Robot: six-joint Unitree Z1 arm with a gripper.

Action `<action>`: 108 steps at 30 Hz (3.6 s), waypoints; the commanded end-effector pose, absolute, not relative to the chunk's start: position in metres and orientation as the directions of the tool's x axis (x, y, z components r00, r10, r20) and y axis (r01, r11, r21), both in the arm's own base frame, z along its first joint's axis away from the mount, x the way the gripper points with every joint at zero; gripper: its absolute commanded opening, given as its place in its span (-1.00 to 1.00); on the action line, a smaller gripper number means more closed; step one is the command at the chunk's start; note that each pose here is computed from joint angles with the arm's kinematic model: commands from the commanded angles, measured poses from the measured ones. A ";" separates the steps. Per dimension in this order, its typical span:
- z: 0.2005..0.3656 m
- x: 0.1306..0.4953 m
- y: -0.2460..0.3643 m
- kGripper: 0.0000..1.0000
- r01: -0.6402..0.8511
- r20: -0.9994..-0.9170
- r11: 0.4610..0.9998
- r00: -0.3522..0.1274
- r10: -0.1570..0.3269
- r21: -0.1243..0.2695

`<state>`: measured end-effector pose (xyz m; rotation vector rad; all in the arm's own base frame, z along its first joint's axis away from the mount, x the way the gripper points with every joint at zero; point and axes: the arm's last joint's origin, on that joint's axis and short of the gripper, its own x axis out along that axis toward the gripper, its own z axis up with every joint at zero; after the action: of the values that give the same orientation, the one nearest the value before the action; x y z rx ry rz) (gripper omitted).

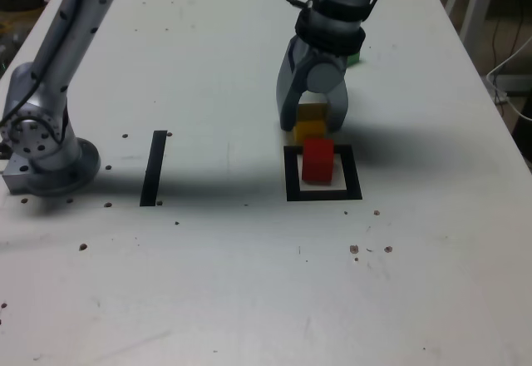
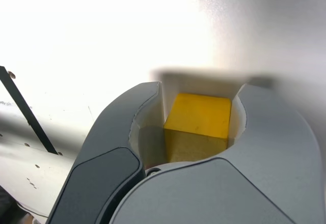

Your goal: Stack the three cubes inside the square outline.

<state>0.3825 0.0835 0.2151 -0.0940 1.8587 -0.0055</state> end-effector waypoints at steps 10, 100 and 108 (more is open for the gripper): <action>0.262 0.376 0.049 -0.44 0.001 -0.975 1.000 -0.224 -0.010 -0.010; 0.279 0.381 0.182 0.99 -0.228 -0.988 0.973 -0.151 -0.011 0.024; 0.270 0.392 0.212 0.99 -0.274 -0.993 0.962 -0.118 -0.021 0.012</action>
<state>0.3903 0.2063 0.2734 -0.2156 1.6753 0.2170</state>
